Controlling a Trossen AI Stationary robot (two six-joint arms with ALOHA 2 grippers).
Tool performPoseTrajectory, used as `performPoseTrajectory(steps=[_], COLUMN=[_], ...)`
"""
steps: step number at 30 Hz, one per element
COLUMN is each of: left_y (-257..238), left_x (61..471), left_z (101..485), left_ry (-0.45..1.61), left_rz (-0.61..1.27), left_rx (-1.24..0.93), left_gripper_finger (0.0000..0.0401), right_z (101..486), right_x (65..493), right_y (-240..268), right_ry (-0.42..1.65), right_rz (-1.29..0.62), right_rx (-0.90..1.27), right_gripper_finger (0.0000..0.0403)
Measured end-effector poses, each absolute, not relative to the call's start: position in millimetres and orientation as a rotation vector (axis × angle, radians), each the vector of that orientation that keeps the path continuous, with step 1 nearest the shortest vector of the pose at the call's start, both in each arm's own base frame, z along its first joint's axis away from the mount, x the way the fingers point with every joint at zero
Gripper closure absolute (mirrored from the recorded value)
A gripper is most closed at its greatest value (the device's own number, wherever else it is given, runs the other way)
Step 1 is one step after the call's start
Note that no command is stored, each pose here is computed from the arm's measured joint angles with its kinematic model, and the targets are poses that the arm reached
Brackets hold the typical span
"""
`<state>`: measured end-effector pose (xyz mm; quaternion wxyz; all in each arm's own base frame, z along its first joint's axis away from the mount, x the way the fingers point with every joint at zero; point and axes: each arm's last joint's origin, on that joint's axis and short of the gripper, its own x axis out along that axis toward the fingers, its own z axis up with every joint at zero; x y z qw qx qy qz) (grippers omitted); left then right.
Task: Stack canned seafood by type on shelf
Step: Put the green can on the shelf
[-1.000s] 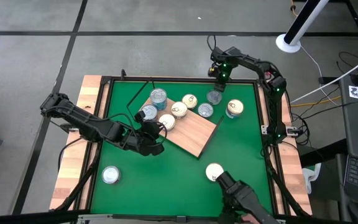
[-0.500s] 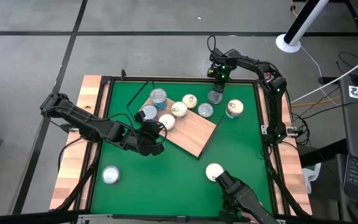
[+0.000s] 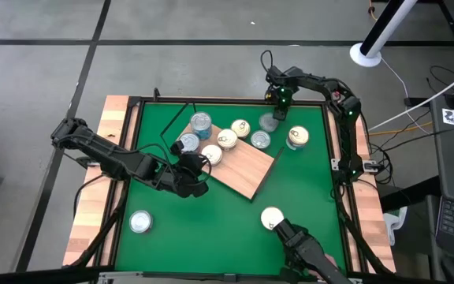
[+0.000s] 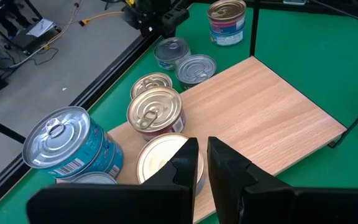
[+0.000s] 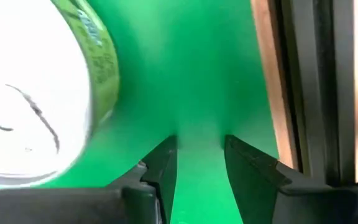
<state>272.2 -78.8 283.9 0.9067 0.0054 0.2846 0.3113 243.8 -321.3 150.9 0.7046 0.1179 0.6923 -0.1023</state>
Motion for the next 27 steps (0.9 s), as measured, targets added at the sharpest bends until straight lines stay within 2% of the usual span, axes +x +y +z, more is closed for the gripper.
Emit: performPoseTrajectory(steps=[9,15,27], left_y=[-79,-79,-79], left_x=[272,272,272], left_z=[284,284,284], left_ry=[0.588,0.589,0.589], left_rz=[0.642,0.642,0.642], left_rx=[0.013,0.013,0.014], left_gripper_finger=[0.037,0.037,0.037], right_z=[153,177,184], right_x=[242,243,250], right_y=[-320,-322,-315], right_ry=[1.591,1.599,1.405], right_rz=[-0.238,-0.238,-0.121], right_rx=[0.254,0.3,0.553], right_gripper_finger=[0.0269,0.0269,0.0269])
